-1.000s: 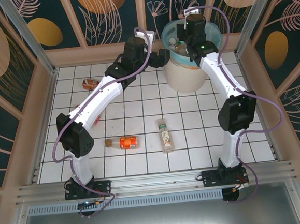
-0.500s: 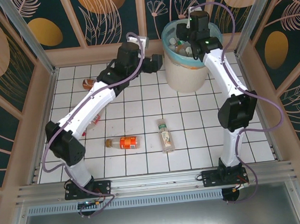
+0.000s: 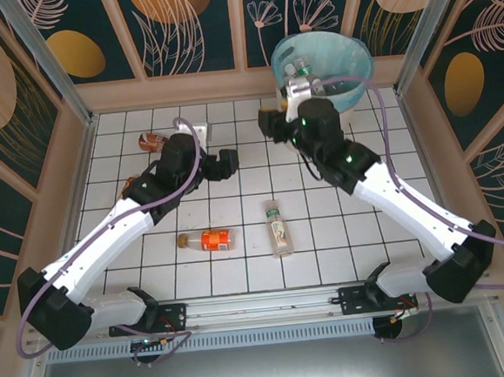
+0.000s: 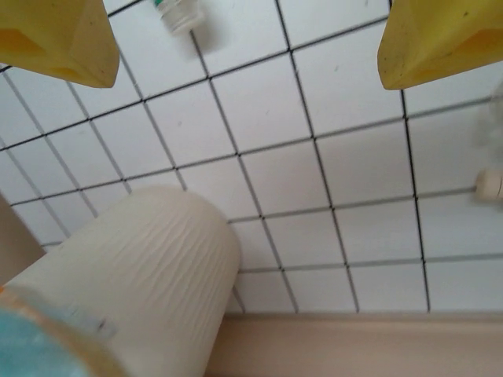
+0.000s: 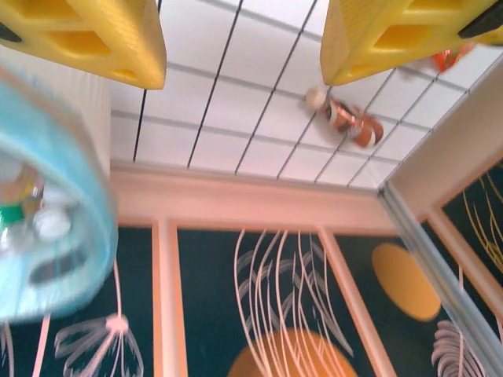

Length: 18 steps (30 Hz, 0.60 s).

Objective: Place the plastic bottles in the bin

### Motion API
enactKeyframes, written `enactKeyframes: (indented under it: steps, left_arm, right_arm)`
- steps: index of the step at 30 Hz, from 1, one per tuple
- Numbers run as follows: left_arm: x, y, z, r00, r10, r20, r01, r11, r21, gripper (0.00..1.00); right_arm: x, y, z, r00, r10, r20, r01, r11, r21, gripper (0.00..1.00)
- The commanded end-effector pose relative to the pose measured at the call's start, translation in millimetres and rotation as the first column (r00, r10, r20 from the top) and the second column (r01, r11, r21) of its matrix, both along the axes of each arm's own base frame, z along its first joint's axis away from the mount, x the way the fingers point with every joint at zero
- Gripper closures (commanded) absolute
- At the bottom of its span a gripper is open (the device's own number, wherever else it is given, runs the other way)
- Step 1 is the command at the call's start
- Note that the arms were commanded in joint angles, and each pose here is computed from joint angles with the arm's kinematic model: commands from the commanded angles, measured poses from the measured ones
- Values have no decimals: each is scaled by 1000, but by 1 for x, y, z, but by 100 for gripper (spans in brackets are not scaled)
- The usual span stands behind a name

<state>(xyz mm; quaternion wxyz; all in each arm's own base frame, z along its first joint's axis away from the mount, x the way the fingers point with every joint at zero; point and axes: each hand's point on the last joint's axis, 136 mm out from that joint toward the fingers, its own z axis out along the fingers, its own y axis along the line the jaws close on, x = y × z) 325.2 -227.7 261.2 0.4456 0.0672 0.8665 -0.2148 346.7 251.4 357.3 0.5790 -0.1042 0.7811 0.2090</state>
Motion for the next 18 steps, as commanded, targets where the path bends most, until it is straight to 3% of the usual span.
enactKeyframes:
  steps: [1,6,11,18]
  left_arm:
    - [-13,14,-17,998,47,-49,-47,999,-5,14]
    - [-31,19,-56,988,47,-146,-50,999,-18,14]
    - [-44,21,-100,964,56,-260,-60,998,-6,15]
    - [-52,19,-128,943,57,-329,-64,998,-12,15]
  right_arm:
    - [-13,12,-59,993,21,-120,-15,999,49,45]
    - [-40,18,-136,953,75,-293,-71,997,24,45]
    - [-54,10,-208,867,13,-498,-73,992,-100,45]
    - [-66,10,-264,768,-33,-639,-100,980,-170,44]
